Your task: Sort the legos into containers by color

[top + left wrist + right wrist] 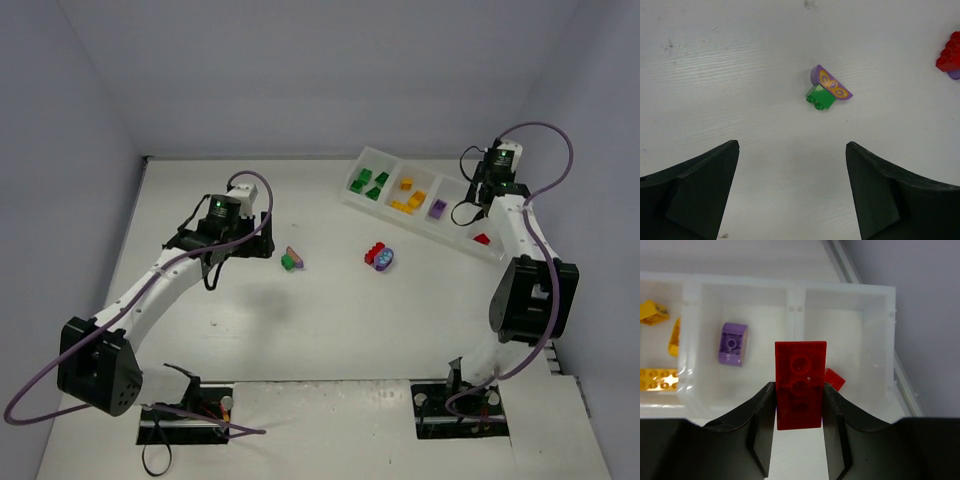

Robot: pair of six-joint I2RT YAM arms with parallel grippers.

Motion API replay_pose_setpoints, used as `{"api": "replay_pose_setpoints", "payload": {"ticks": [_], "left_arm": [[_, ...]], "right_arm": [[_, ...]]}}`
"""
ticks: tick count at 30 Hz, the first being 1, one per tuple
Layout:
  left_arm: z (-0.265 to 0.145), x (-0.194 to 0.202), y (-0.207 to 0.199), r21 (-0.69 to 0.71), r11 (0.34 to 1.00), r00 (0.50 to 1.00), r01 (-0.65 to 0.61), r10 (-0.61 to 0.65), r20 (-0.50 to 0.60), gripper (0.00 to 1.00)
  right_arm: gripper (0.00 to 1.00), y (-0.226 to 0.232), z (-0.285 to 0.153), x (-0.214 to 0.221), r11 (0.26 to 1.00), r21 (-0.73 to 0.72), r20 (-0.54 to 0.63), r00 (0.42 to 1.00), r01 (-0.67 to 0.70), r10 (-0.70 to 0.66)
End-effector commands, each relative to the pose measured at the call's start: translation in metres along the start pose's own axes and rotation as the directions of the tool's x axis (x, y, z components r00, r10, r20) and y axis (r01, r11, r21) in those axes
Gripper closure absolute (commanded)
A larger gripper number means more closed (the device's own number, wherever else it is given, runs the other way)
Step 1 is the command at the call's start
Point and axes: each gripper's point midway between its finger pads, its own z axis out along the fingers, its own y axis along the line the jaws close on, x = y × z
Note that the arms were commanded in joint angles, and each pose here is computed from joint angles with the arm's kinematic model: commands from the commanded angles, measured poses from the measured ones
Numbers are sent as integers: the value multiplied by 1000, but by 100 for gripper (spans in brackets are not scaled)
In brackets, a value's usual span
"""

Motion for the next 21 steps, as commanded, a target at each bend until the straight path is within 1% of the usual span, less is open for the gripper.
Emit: {"api": "replay_pose_setpoints", "payload": {"ticks": [1, 7, 9, 10, 11, 13, 14, 17, 20, 21], "left_arm": [[-15, -23, -8, 19, 995, 990, -99, 96, 102, 19], [-18, -22, -16, 42, 988, 982, -148, 142, 121, 19], [-15, -18, -18, 50, 986, 983, -156, 150, 109, 19], [-14, -17, -18, 52, 986, 983, -160, 154, 103, 19], [-13, -15, -19, 52, 986, 983, -161, 156, 96, 19], [-10, -12, -20, 58, 985, 984, -165, 160, 83, 19], [-8, -11, -20, 60, 984, 984, -166, 161, 77, 19], [-5, -10, -20, 62, 985, 985, -163, 159, 67, 19], [1, -7, -20, 62, 985, 987, -159, 156, 48, 19], [2, -7, -19, 59, 986, 987, -156, 154, 45, 19]], "right_arm": [[100, -15, 17, -15, 999, 52, 16, 1000, 3, -4], [98, -40, 44, 10, 993, 109, -57, 997, -49, 56], [91, -44, 51, 19, 992, 112, -83, 994, -55, 64], [86, -47, 53, 22, 991, 119, -89, 994, -57, 67], [74, -48, 54, 24, 991, 121, -95, 993, -57, 69], [64, -48, 53, 25, 991, 118, -98, 993, -58, 69], [55, -46, 52, 25, 993, 105, -97, 993, -60, 70], [47, -43, 42, 14, 995, 80, -71, 995, -66, 71], [45, -29, 23, -5, 998, 12, -20, 997, -69, 70], [44, -24, 10, -16, 998, -16, 13, 998, -60, 60]]}}
